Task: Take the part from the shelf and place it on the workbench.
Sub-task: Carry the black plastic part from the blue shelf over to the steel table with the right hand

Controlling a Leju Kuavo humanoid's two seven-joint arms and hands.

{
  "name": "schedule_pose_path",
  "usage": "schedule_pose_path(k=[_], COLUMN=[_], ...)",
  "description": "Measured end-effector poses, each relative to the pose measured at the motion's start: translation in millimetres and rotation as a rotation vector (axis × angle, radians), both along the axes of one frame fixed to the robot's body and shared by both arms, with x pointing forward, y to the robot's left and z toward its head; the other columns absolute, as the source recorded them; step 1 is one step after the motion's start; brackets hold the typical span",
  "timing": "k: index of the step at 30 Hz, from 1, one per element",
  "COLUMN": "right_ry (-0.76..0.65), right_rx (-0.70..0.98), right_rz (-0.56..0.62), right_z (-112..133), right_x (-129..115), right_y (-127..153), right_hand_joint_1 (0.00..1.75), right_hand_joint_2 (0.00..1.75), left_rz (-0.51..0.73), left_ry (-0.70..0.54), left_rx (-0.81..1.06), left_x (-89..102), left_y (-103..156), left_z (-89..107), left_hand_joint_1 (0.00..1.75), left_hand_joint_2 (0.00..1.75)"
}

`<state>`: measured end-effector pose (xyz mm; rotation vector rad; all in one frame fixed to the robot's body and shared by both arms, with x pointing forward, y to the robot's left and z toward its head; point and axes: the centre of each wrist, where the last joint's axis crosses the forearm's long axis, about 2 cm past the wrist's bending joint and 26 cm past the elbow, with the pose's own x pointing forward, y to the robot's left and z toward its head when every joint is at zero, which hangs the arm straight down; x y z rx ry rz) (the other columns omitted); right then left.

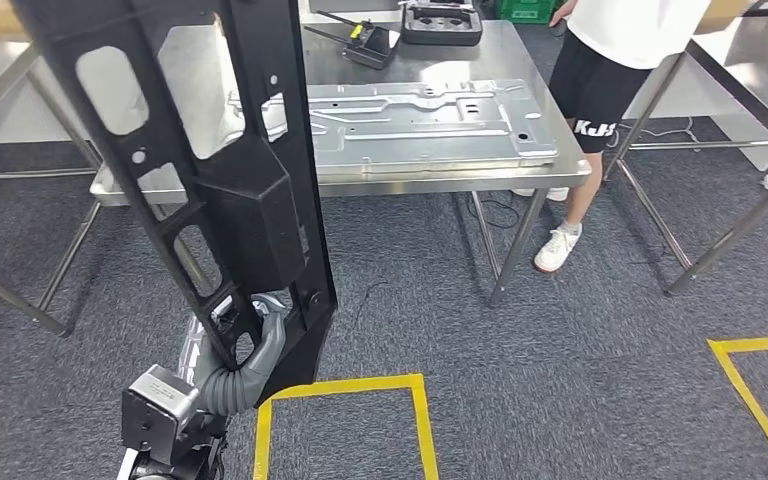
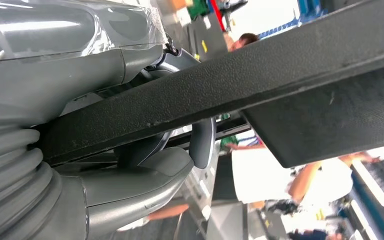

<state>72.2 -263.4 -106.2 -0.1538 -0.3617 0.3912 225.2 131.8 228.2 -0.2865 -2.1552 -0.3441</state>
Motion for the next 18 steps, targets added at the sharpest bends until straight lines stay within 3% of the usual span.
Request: schedule_pose_path(k=[18], right_ry=[0.023], right_rx=[0.012], right_rz=[0.031], right_z=[-0.2], right_x=[-0.7], right_y=[0.1], right_hand_joint_1=[0.00], right_hand_joint_2=[0.00], left_rz=[0.023], left_ry=[0.003], left_rx=[0.017], left_x=[2.7], left_y=[-4.8], left_z=[-1.2], left_hand_joint_1=[1.75], left_hand_joint_2=[1.75])
